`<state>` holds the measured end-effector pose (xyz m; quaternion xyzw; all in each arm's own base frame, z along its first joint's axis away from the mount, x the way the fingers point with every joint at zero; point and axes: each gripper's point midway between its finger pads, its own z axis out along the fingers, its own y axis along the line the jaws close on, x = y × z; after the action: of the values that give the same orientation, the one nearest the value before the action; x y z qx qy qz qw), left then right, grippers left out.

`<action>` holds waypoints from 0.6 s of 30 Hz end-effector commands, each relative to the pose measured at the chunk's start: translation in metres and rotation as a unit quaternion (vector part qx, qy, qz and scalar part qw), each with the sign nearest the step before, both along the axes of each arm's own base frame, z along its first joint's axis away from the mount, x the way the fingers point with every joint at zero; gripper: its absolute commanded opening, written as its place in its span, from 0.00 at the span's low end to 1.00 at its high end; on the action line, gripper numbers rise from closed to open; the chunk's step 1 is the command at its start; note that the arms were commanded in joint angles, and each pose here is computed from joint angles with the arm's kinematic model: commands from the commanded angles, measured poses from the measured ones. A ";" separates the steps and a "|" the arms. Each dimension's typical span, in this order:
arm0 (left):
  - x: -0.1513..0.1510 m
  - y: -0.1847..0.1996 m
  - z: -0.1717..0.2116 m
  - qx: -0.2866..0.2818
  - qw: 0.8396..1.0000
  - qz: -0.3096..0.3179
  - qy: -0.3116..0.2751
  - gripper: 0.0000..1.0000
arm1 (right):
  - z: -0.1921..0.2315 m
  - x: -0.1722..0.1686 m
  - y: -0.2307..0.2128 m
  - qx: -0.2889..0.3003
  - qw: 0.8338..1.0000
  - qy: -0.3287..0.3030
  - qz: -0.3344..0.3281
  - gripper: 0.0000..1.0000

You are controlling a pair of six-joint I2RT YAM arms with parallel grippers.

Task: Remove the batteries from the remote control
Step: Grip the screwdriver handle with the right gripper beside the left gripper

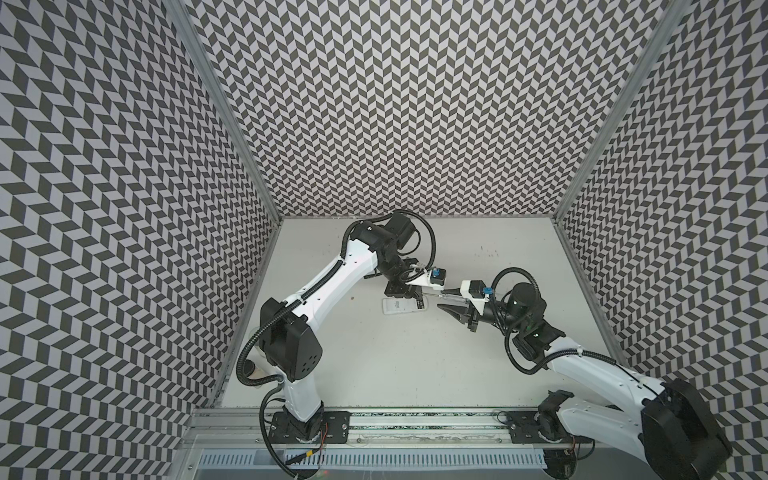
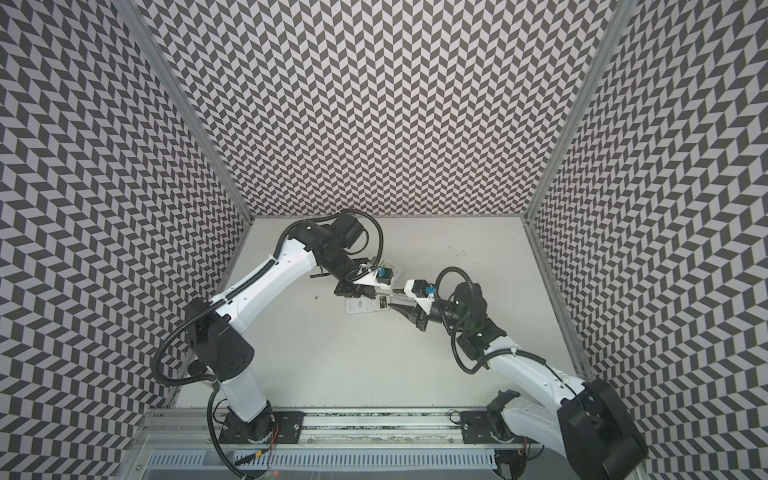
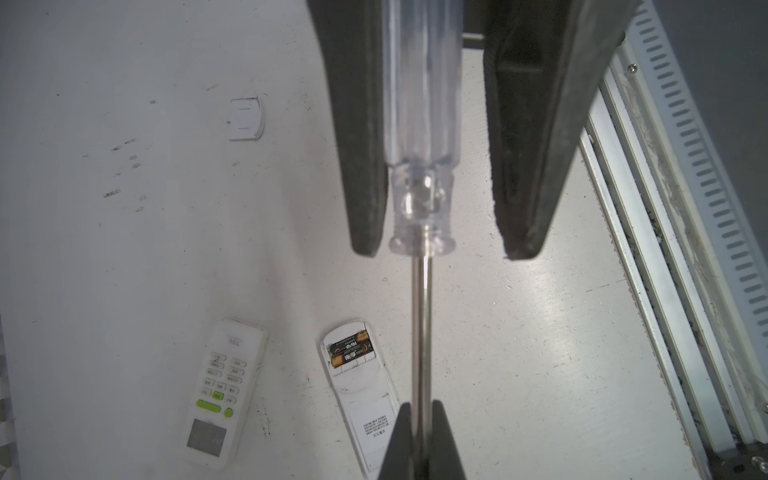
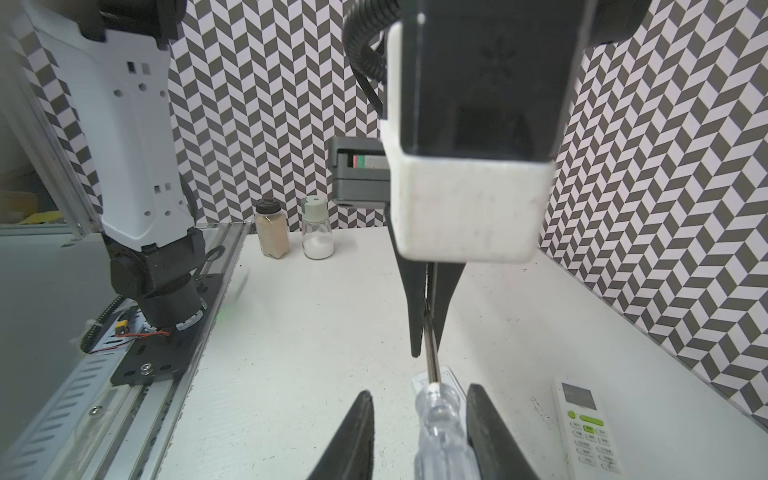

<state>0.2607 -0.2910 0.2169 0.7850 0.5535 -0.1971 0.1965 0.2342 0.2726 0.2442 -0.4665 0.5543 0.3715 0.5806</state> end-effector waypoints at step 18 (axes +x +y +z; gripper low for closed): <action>-0.002 -0.004 0.020 -0.031 0.999 0.004 0.003 0.45 | 0.016 0.007 -0.003 0.026 0.999 -0.004 -0.028 0.00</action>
<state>0.2578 -0.2941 0.2193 0.7807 0.5535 -0.2111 0.1991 0.2404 0.2714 0.2476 -0.4460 0.5645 0.3686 0.5886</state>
